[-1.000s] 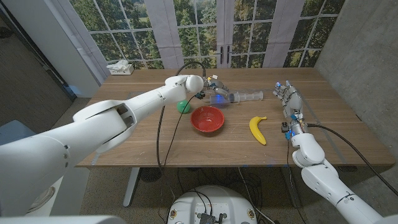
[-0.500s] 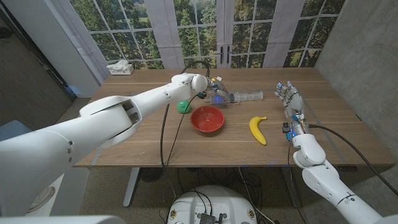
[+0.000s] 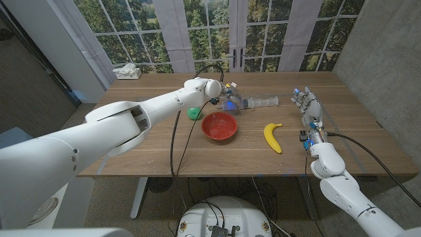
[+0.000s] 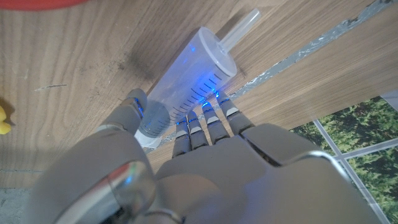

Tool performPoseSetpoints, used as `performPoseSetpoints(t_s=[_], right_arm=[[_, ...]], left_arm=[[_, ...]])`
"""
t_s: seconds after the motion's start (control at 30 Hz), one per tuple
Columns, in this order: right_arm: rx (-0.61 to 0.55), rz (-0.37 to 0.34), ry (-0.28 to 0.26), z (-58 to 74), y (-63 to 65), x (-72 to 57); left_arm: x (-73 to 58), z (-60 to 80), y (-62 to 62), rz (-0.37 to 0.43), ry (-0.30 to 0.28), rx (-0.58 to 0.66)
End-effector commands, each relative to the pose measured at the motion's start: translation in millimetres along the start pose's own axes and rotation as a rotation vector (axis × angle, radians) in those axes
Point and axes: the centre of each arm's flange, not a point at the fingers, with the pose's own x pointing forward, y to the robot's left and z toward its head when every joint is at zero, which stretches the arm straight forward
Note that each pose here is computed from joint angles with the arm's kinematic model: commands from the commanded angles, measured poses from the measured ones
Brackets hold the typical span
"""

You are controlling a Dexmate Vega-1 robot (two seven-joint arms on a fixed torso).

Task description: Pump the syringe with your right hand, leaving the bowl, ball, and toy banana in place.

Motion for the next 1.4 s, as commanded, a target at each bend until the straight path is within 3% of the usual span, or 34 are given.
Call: performPoseSetpoints(t_s=[0.03,0.27,0.4,0.87,1.4], right_arm=[[0.008,-0.006,0.012,-4.9,-2.3,-1.8],[0.008,-0.010,0.016,-5.8,-3.1,-1.5],[0.006,-0.010,0.014,-4.9,-3.2,-1.2],[-0.018,-0.018,0.017,-2.1,-3.5,2.7],[-0.027,-0.022,0.013,0.0,-3.4,5.9]], left_arm=[[-1.1,3.5,-10.3,0.046,0.022,0.055],[2.6,5.5,-21.4,0.074,0.065,0.101],[3.0,3.9,-24.5,0.105,0.055,0.095],[0.0,-7.8,-37.9,0.387,0.015,0.058],[-4.6,-11.2,-26.4,0.463,-0.008,0.043]])
